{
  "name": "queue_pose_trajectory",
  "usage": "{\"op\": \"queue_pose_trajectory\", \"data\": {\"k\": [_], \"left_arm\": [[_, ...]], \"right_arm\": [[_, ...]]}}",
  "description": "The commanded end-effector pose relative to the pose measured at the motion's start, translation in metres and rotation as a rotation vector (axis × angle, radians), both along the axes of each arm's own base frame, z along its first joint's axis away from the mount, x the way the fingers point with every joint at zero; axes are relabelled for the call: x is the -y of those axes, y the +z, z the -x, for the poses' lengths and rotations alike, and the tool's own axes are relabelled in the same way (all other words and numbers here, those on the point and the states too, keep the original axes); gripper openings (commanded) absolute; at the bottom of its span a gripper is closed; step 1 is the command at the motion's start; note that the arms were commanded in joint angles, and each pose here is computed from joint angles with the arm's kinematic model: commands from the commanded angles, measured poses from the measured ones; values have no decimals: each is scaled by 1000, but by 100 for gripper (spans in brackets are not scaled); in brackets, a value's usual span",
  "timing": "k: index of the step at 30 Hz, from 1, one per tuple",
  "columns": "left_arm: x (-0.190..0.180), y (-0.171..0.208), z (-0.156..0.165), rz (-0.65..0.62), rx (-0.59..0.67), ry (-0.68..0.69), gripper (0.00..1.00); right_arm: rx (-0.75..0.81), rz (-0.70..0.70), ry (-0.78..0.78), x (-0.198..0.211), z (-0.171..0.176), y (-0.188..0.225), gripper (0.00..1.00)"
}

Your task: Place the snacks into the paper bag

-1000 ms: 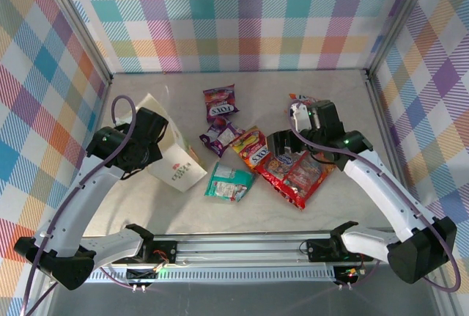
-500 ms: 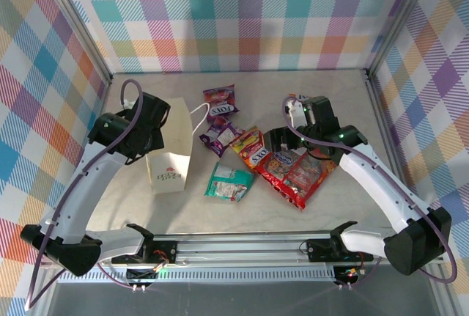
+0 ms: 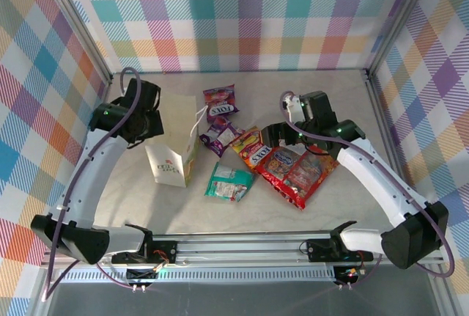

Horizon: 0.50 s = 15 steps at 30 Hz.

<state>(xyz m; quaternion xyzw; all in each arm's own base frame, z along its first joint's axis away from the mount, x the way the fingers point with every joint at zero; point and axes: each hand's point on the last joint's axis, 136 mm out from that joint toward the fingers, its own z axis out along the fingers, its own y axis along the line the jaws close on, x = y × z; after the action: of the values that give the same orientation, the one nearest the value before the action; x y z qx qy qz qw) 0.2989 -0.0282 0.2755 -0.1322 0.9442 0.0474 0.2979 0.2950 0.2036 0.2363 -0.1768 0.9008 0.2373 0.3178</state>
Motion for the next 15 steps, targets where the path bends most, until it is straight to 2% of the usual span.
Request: {"op": "queue_pose_trajectory", "data": {"k": [1, 8, 15], "left_arm": [[-3, 12, -11, 51, 42, -9, 4], [-18, 0, -18, 96, 17, 35, 5], [-20, -16, -26, 115, -36, -1, 8]], "right_arm": [[5, -5, -3, -4, -3, 9, 99], [-13, 19, -6, -9, -6, 4, 99], [-35, 46, -15, -10, -7, -1, 99]]}}
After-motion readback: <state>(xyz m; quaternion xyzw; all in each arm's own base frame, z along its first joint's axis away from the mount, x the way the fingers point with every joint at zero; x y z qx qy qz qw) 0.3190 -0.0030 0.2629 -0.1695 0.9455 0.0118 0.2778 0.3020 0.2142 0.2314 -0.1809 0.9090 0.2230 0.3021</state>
